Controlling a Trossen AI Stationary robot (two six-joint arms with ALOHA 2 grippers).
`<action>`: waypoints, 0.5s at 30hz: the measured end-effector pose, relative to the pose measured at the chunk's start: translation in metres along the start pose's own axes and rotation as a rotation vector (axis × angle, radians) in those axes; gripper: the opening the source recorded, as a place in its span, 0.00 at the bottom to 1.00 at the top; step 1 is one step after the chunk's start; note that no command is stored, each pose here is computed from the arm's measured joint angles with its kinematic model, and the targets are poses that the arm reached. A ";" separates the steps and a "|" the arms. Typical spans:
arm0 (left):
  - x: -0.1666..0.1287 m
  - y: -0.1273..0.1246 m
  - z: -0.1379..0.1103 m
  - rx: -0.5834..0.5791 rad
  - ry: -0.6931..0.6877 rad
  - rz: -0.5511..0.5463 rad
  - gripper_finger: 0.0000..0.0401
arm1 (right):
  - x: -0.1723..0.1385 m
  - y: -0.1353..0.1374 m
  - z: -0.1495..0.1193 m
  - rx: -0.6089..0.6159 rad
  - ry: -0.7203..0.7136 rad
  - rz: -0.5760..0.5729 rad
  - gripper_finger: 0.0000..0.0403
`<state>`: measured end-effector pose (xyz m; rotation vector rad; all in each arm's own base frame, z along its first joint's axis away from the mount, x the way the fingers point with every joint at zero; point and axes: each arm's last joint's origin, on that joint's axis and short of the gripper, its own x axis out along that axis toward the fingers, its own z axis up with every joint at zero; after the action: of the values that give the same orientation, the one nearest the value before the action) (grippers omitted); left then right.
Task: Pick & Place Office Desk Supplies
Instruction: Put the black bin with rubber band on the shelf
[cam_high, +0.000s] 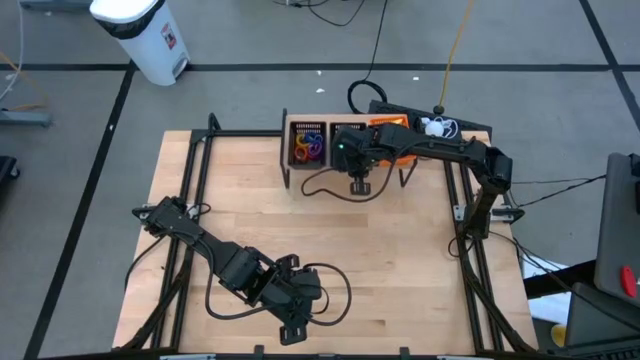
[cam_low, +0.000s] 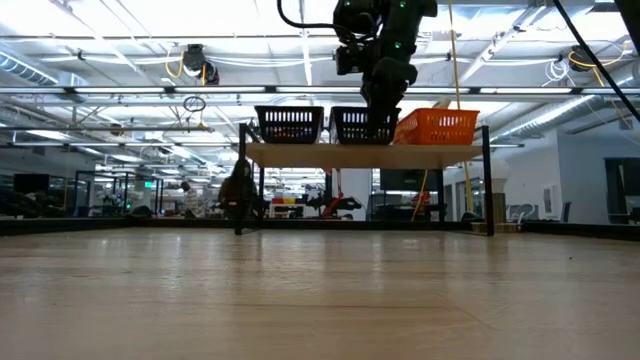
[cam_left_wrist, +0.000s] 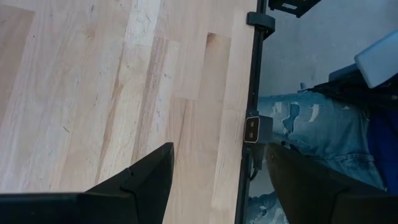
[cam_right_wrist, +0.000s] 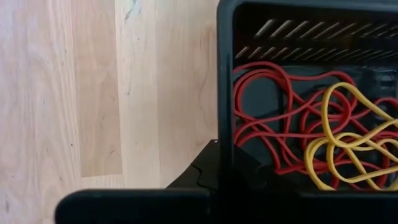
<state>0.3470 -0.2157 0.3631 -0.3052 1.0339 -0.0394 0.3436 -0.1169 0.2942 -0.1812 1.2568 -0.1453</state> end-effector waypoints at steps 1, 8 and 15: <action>0.000 0.000 0.000 0.000 0.000 0.000 0.64 | 0.000 -0.001 0.000 0.004 0.000 -0.001 0.01; 0.000 0.000 0.000 0.001 0.000 0.000 0.64 | 0.000 -0.001 0.000 0.007 0.000 -0.006 0.01; 0.000 0.000 0.000 0.001 0.000 0.000 0.64 | 0.000 -0.001 -0.001 0.030 0.005 -0.004 0.06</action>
<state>0.3469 -0.2158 0.3630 -0.3045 1.0343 -0.0398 0.3429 -0.1176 0.2942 -0.1575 1.2591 -0.1678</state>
